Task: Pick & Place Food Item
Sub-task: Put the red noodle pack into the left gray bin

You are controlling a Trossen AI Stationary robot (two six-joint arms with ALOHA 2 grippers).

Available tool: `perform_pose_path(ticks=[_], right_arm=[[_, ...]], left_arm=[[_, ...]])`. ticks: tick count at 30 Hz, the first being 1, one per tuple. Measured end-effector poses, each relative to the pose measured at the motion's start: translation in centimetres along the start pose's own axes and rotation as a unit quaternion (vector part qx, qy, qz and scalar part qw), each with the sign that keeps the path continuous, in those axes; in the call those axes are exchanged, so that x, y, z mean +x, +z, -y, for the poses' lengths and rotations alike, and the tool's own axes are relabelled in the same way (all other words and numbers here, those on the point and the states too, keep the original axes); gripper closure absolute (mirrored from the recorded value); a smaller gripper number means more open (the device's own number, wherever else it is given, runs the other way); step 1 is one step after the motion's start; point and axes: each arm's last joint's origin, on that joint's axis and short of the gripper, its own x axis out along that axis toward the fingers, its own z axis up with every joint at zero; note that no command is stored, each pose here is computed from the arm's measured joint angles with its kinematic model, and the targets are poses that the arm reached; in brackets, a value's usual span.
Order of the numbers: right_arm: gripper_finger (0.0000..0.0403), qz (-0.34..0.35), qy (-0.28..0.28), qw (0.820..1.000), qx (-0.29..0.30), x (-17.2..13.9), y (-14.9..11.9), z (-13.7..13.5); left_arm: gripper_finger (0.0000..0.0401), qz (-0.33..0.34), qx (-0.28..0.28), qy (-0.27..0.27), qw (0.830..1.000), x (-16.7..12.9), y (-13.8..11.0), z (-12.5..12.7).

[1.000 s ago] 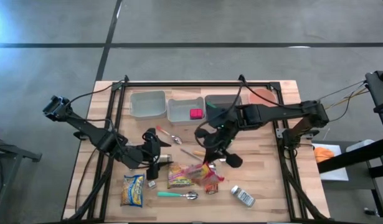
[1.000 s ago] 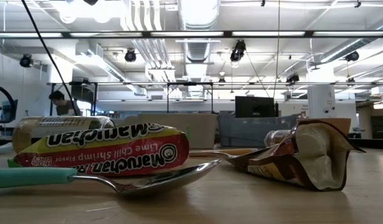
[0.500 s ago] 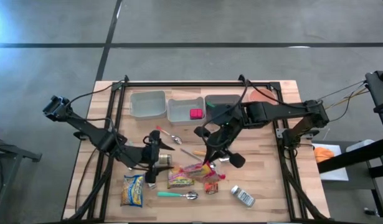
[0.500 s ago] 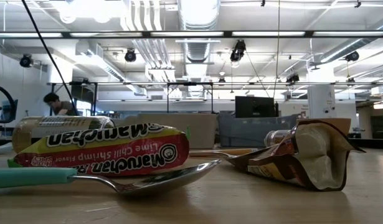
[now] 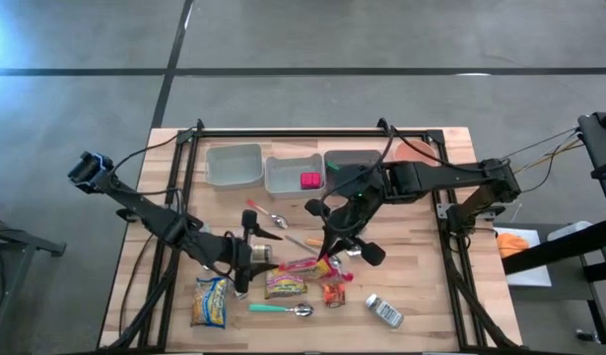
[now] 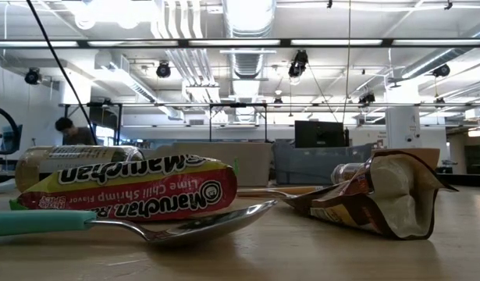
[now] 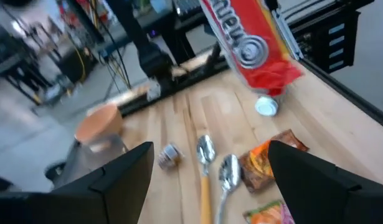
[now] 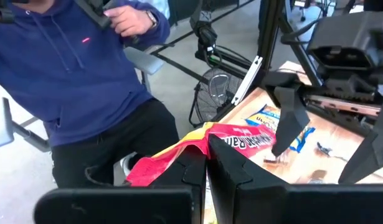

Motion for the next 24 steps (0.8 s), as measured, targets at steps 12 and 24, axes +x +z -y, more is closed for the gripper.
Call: perform_pose_path(ticks=[12, 24], right_arm=[[0.0395, 0.003, -0.001, 1.000, -0.004, 0.0, 0.1, 0.0], [0.0395, 0.007, -0.001, 1.000, -0.009, 0.0, 0.2, 0.1]], left_arm=[[0.0082, 0.015, 0.042, 0.025, 0.999, 0.1, 0.3, 0.0], [0.0082, 0.023, 0.154, 0.044, 0.987, 0.8, 0.8, 2.2]])
